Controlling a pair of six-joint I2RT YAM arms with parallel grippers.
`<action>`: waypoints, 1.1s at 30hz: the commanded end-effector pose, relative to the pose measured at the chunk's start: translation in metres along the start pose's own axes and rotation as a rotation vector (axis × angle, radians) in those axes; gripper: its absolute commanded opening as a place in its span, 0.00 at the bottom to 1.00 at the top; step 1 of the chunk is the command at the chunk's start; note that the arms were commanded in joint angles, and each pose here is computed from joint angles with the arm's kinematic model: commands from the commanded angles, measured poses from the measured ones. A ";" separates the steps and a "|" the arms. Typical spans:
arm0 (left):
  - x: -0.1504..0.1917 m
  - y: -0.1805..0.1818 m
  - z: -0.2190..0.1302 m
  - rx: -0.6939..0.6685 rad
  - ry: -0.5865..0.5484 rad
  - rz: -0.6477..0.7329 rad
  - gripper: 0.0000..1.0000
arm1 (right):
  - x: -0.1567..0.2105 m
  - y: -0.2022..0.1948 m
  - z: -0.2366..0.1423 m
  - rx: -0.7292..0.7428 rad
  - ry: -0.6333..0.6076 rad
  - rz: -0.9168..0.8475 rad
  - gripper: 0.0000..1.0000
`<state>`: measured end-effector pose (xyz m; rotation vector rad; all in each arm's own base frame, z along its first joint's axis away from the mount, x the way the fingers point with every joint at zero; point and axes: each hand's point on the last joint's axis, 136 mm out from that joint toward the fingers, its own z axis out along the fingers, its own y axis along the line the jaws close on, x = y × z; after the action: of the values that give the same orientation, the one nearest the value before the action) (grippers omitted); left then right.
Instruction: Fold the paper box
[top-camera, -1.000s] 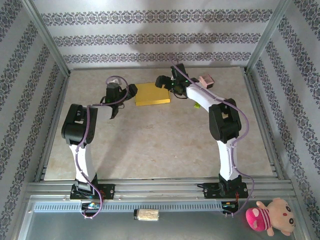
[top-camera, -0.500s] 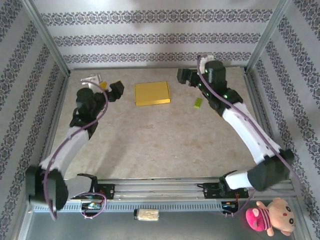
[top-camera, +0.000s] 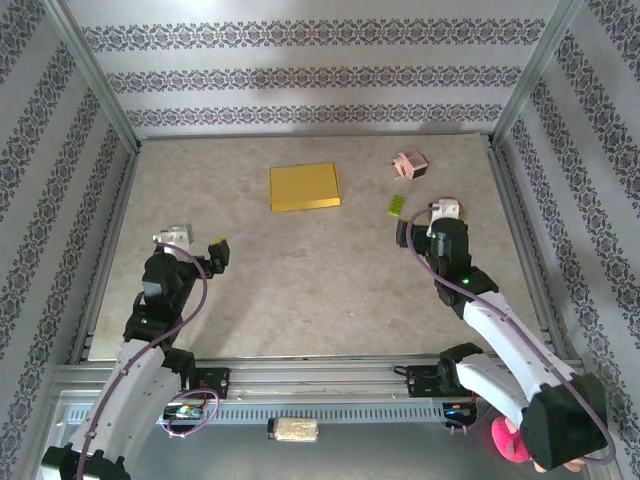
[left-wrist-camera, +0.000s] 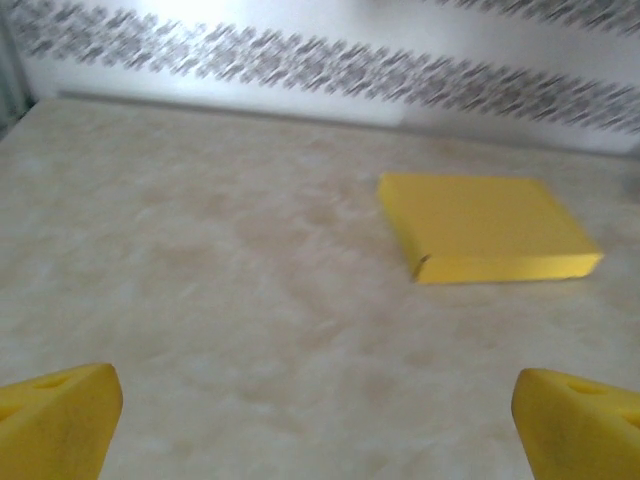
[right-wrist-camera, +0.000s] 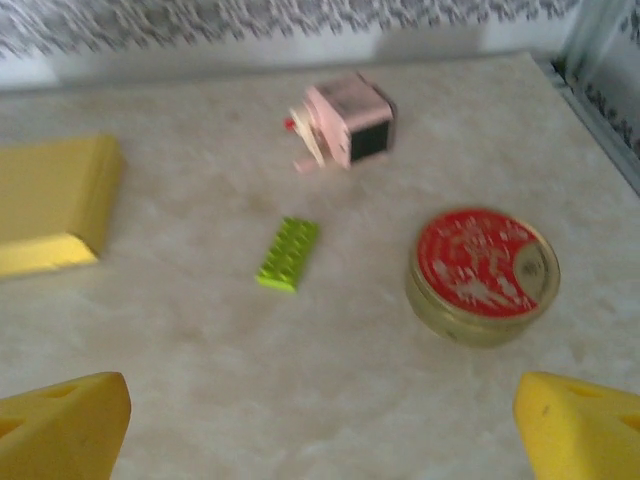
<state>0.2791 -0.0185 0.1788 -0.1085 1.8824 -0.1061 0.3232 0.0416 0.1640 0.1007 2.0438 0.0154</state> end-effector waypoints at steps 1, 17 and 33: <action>0.014 0.027 -0.001 -0.148 0.013 0.069 0.99 | -0.007 -0.010 0.021 0.024 -0.077 -0.009 0.98; 0.040 0.055 0.013 -0.302 0.080 0.168 0.99 | 0.009 -0.025 0.104 -0.093 -0.039 -0.083 0.98; 0.029 0.045 0.077 -0.183 -0.016 0.092 0.99 | 0.013 -0.042 0.094 -0.059 -0.183 -0.020 0.98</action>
<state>0.3136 0.0227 0.0799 -0.1326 2.0428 0.2001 0.3888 0.0108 0.0862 -0.0390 1.9497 0.1520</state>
